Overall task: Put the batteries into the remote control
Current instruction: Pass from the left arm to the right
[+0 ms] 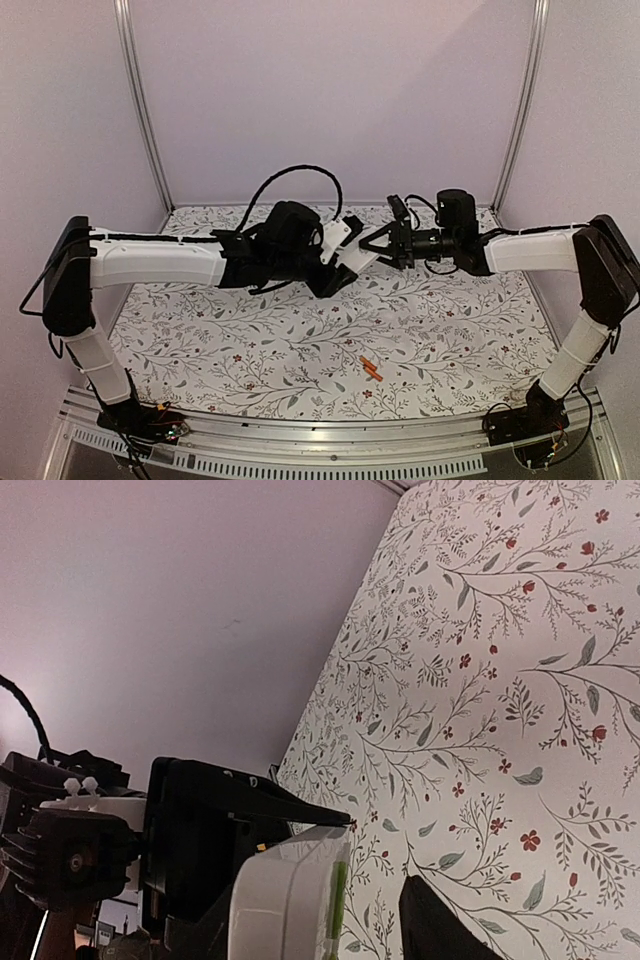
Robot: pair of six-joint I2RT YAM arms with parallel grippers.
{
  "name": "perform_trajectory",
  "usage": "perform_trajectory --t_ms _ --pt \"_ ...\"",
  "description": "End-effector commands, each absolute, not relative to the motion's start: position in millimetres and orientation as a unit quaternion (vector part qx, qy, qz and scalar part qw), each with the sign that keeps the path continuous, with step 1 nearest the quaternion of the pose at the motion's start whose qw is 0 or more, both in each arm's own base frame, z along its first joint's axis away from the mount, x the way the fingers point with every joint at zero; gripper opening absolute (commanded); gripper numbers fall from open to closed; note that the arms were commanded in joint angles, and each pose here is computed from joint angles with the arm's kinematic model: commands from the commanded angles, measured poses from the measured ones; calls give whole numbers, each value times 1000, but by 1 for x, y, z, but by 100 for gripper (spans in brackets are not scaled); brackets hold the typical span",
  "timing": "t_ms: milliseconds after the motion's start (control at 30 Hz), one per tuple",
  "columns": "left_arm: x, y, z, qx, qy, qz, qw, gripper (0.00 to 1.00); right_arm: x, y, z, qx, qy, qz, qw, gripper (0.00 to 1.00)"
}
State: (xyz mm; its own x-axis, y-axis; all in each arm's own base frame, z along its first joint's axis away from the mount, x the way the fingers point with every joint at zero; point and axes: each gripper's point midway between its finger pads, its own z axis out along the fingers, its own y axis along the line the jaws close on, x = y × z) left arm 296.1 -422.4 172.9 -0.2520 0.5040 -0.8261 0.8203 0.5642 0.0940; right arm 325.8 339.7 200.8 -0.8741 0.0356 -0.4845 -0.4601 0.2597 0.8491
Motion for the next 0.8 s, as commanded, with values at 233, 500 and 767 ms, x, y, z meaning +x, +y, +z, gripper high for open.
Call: perform_trajectory --t_ms 233,500,767 --pt "293 -425 187 430 760 -178 455 24 322 354 213 -150 731 638 193 12" --pt "293 -408 193 399 775 -185 454 68 327 356 220 -139 713 658 198 0" --pt "292 -380 200 294 807 -319 400 89 331 349 228 -141 708 650 237 0"
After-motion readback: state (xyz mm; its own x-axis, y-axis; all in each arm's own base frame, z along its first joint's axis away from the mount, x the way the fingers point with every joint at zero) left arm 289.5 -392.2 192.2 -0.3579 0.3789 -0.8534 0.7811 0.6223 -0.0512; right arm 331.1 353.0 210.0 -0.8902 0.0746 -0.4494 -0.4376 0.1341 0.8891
